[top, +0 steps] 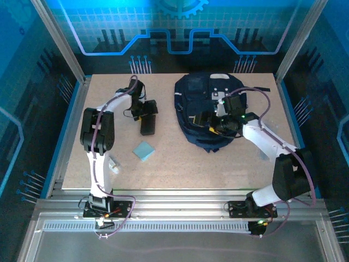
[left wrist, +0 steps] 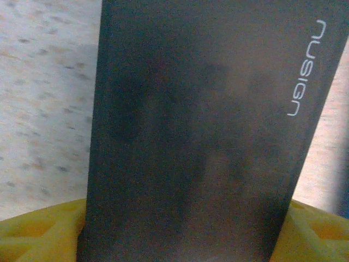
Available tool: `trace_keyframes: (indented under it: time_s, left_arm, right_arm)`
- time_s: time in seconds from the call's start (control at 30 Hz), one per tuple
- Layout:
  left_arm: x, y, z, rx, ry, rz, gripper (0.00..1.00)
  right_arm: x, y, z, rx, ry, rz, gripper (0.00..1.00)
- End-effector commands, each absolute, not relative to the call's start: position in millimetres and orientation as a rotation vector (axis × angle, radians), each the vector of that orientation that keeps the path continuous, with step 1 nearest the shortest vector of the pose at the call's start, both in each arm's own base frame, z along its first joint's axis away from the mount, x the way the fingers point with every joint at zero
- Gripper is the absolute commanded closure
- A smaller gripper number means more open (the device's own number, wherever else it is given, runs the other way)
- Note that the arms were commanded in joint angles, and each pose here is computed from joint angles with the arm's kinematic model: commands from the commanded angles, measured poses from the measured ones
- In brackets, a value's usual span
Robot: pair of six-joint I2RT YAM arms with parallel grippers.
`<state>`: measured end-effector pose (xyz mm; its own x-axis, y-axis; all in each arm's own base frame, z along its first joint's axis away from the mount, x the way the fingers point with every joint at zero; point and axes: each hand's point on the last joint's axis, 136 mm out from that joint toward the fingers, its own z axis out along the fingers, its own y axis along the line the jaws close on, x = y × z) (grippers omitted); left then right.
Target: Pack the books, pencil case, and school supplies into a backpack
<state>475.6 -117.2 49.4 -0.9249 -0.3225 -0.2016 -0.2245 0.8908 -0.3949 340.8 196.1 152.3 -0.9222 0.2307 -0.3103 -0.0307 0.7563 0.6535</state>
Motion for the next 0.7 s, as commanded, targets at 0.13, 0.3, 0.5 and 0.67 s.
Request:
trace_keyframes:
  time_s: [0.13, 0.3, 0.5, 0.67]
  left_arm:
    - [482.4, -197.7, 141.1, -0.504, 2.465, -1.071, 0.36]
    - [476.2, -233.4, 155.3, -0.556, 2.367, -1.269, 0.36]
    - [466.1, -253.4, 169.8, -0.557, 2.303, -1.333, 0.35]
    - [458.9, -258.3, 177.3, -0.564, 2.279, -1.361, 0.35]
  right_arm:
    - [360.2, 245.0, 176.6, -0.161, 2.449, 0.926, 0.03]
    - [361.2, 266.5, 180.2, -0.272, 2.403, 0.925, 0.09]
    - [362.8, 286.2, 176.7, -0.333, 2.394, 0.932, 0.10]
    - [374.0, 287.8, 154.6, -0.318, 2.438, 0.824, 0.13]
